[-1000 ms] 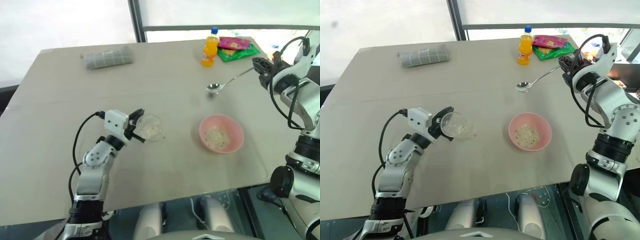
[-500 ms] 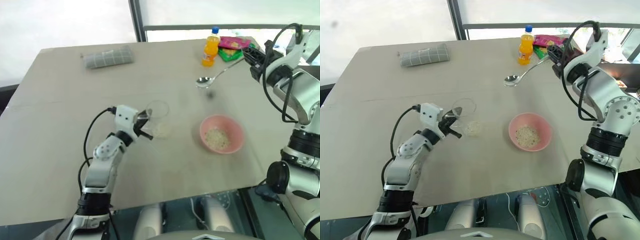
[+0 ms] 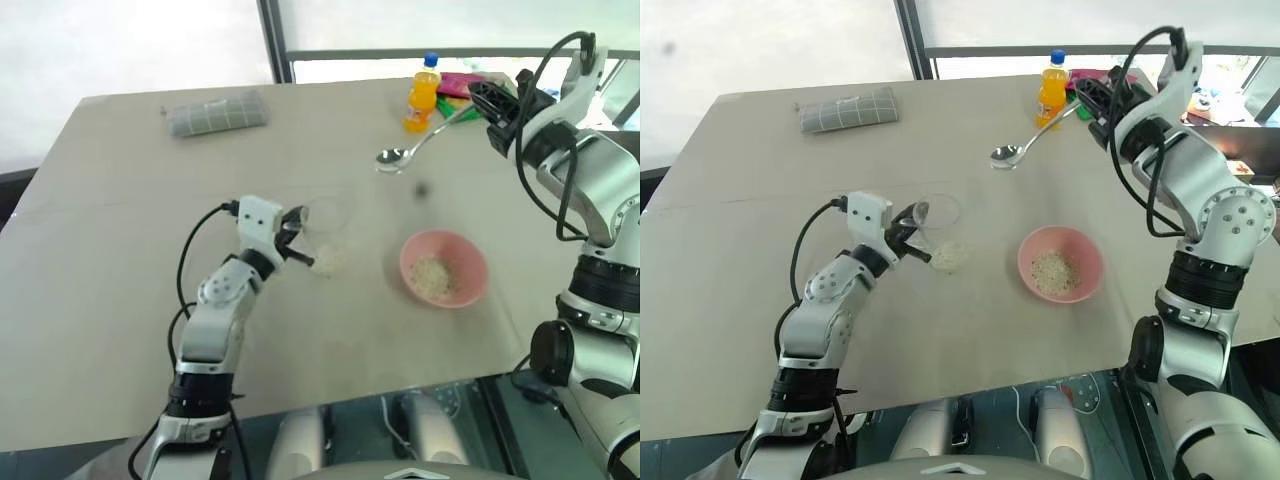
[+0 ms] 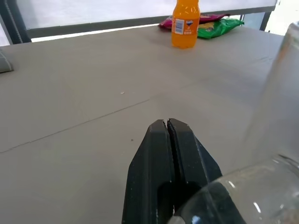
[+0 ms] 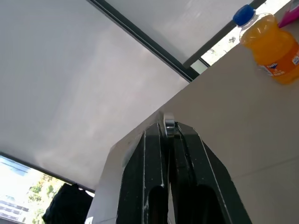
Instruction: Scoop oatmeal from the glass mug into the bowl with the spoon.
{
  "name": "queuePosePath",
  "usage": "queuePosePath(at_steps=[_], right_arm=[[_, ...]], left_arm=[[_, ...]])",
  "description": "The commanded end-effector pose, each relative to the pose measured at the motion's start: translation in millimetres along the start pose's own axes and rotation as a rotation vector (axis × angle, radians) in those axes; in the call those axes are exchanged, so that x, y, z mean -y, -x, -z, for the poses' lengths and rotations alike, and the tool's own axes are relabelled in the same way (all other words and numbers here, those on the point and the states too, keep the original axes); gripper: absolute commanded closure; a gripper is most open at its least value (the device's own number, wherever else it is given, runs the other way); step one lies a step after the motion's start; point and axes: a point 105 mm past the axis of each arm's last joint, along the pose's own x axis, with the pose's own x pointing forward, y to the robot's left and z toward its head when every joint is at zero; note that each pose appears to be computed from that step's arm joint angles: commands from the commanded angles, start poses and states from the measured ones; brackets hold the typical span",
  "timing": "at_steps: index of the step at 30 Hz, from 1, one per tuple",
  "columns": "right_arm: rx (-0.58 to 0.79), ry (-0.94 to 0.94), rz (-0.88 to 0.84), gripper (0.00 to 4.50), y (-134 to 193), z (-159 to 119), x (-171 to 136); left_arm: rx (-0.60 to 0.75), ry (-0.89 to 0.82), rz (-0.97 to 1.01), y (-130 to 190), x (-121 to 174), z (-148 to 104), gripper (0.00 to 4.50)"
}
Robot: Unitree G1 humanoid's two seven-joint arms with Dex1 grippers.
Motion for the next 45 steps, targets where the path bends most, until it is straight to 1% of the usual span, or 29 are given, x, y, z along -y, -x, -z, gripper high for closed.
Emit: queuePosePath(at_steps=[1, 4, 8, 11, 15, 19, 23, 28, 30, 36, 38, 41, 42, 44, 45], right_arm=[[0.033, 0.027, -0.117, 4.5, 3, -10, -36], [0.02, 0.031, -0.142, 4.5, 2, -7, -43], [-0.032, 0.052, -0.187, 4.5, 3, 7, -53], [-0.07, 0.079, -0.189, 4.5, 4, 18, -52], [-0.101, 0.119, -0.178, 4.5, 3, 27, -48], [-0.11, 0.138, -0.174, 4.5, 2, 29, -47], [-0.109, 0.142, -0.173, 4.5, 1, 29, -46], [-0.099, 0.144, -0.164, 4.5, 1, 27, -44], [-0.096, 0.143, -0.162, 4.5, 1, 27, -43], [-0.083, 0.139, -0.154, 4.5, 1, 24, -40], [-0.08, 0.138, -0.149, 4.5, 1, 23, -39], [-0.076, 0.138, -0.146, 4.5, 2, 23, -37], [-0.075, 0.138, -0.144, 4.5, 2, 22, -37], [-0.072, 0.138, -0.142, 4.5, 2, 21, -36], [-0.07, 0.138, -0.139, 4.5, 3, 21, -35]], left_arm=[[0.074, 0.016, 0.015, -10, 8, -26, 4.47], [0.076, 0.032, 0.017, -15, 10, -27, 4.47], [0.069, 0.047, 0.028, -17, 14, -24, 4.47], [0.067, 0.036, 0.049, -15, 17, -20, 4.47], [0.103, 0.02, 0.079, -11, 24, -25, 4.47], [0.122, -0.011, 0.091, -5, 26, -24, 4.47], [0.099, -0.031, 0.083, 3, 24, -14, 4.47], [0.071, -0.003, 0.011, 9, 9, -3, 4.47], [0.066, -0.023, 0.008, 10, 6, -1, 4.47], [0.063, -0.067, 0.058, 13, 12, 0, 4.47], [0.073, -0.05, 0.081, 14, 16, -2, 4.47], [0.074, -0.05, 0.088, 16, 16, -2, 3.64], [0.074, -0.055, 0.085, 16, 16, -2, 3.18], [0.08, -0.07, 0.079, 17, 15, -3, 2.12], [0.079, -0.07, 0.081, 19, 15, -2, 1.69]])
